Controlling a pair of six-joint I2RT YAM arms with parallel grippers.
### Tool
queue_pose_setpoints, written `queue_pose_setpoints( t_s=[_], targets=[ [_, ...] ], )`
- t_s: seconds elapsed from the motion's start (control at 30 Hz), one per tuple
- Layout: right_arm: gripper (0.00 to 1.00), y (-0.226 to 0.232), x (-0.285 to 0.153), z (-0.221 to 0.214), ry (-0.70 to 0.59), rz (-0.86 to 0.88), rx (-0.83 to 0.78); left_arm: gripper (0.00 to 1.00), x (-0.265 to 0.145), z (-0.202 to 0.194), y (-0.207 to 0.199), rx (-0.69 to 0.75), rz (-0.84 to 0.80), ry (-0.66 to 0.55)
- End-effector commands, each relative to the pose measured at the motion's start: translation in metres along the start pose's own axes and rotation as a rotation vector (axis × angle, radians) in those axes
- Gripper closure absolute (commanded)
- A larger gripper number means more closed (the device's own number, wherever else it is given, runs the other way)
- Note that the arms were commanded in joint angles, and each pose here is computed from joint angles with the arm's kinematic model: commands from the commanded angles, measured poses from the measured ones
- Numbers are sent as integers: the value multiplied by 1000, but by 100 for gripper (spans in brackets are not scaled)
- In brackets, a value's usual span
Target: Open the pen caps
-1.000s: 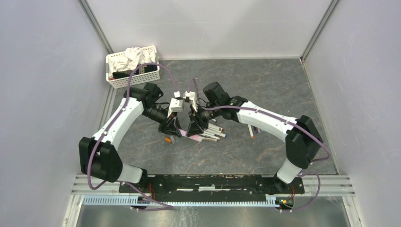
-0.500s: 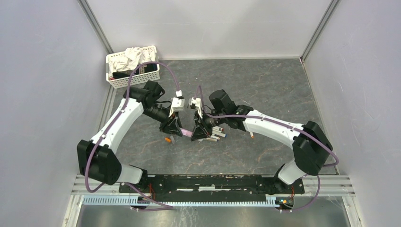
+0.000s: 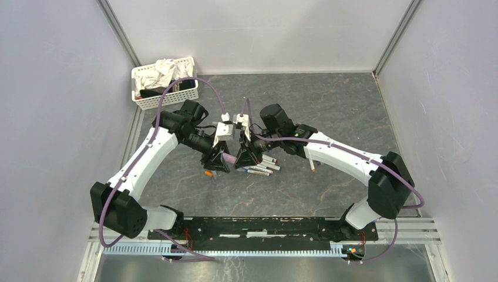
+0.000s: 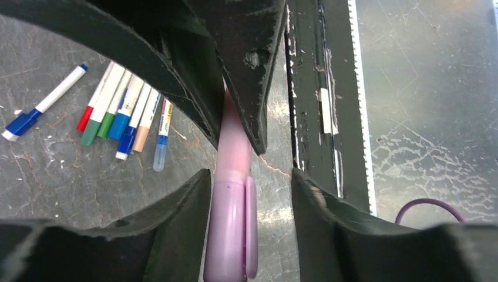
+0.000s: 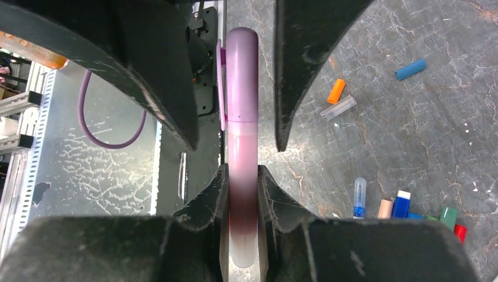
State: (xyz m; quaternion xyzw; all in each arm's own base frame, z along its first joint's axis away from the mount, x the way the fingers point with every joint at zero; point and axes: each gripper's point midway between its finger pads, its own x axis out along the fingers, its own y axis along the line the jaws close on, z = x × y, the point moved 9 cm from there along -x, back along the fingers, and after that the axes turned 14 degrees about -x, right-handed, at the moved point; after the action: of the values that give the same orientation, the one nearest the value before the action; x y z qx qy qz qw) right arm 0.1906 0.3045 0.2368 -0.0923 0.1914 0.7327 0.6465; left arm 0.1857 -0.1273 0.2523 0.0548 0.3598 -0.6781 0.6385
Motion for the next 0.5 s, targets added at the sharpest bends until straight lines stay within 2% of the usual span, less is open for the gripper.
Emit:
queue_pose_setpoints(
  t_s=[0.0, 0.13, 0.3, 0.47],
  targets=[
    [100, -3, -3, 16, 1, -2, -66, 47, 4, 3, 5, -24, 16, 2],
    [100, -5, -2, 9, 48, -14, -62, 75, 2, 4, 7, -18, 34, 16],
    [100, -4, -7, -2, 95, -47, -61, 97, -2, 0, 11, 1, 86, 78],
    [100, 4, -18, -27, 161, -103, -48, 98, -11, -4, 14, 13, 121, 147]
  ],
)
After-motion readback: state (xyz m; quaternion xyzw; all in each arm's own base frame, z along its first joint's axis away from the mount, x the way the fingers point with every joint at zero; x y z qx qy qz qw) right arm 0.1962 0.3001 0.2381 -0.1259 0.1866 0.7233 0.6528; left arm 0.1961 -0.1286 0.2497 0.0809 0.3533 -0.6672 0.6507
